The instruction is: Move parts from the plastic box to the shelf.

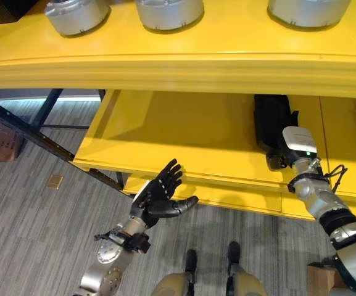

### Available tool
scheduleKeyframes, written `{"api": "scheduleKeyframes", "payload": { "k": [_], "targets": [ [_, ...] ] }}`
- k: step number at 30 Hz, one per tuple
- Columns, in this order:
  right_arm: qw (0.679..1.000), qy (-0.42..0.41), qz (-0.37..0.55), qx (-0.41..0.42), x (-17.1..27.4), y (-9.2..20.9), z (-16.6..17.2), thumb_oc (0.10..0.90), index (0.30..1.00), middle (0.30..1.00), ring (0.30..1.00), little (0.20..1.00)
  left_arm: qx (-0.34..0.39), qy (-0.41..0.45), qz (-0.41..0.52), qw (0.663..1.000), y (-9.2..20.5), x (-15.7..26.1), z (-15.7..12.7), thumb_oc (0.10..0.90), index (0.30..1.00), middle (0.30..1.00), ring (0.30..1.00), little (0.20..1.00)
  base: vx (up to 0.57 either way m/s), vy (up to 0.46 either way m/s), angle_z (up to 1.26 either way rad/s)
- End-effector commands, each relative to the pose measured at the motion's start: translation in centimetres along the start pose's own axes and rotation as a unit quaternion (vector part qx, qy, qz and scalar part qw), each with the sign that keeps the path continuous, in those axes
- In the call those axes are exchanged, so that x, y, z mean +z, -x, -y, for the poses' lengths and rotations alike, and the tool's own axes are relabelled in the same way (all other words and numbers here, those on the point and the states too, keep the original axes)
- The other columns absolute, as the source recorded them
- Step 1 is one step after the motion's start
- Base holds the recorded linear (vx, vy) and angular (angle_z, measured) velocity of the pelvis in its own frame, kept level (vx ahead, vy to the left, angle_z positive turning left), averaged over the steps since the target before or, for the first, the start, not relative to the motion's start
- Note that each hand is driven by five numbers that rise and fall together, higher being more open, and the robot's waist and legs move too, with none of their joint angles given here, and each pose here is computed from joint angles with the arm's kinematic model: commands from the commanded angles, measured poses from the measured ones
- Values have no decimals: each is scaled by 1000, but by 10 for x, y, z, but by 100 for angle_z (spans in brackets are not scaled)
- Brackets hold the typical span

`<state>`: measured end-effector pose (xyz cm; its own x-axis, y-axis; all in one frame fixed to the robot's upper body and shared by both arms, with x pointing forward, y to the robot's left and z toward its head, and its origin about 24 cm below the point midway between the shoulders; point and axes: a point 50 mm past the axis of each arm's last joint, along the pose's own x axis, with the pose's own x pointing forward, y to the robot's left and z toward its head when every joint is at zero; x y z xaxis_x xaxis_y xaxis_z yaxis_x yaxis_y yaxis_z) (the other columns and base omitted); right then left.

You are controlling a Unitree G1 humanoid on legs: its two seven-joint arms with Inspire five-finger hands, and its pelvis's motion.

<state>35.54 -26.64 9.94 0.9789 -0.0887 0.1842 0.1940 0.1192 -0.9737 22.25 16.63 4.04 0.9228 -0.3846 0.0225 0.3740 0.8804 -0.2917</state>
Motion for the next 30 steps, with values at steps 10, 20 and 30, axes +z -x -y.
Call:
{"api": "scheduleKeyframes", "payload": {
  "k": [10, 20, 30],
  "targets": [
    [970, 154, -168, -84, -80, -11, 76, 400, 300, 300, 300, 300, -64, -15, 139, 988, -12, 50, 23, 900, 1000, 1000, 1000, 1000, 0, 0, 0],
    [960, 153, -223, -74, -97, -2, 74, 400, 300, 300, 300, 300, -67, -13, 138, 988, -13, 49, 25, 900, 1000, 1000, 1000, 1000, 0, 0, 0],
    [955, 149, -245, -71, -104, 2, 72, 400, 300, 300, 300, 300, -71, -10, 139, 988, -14, 50, 28, 900, 1000, 1000, 1000, 1000, 0, 0, 0]
  ]
}}
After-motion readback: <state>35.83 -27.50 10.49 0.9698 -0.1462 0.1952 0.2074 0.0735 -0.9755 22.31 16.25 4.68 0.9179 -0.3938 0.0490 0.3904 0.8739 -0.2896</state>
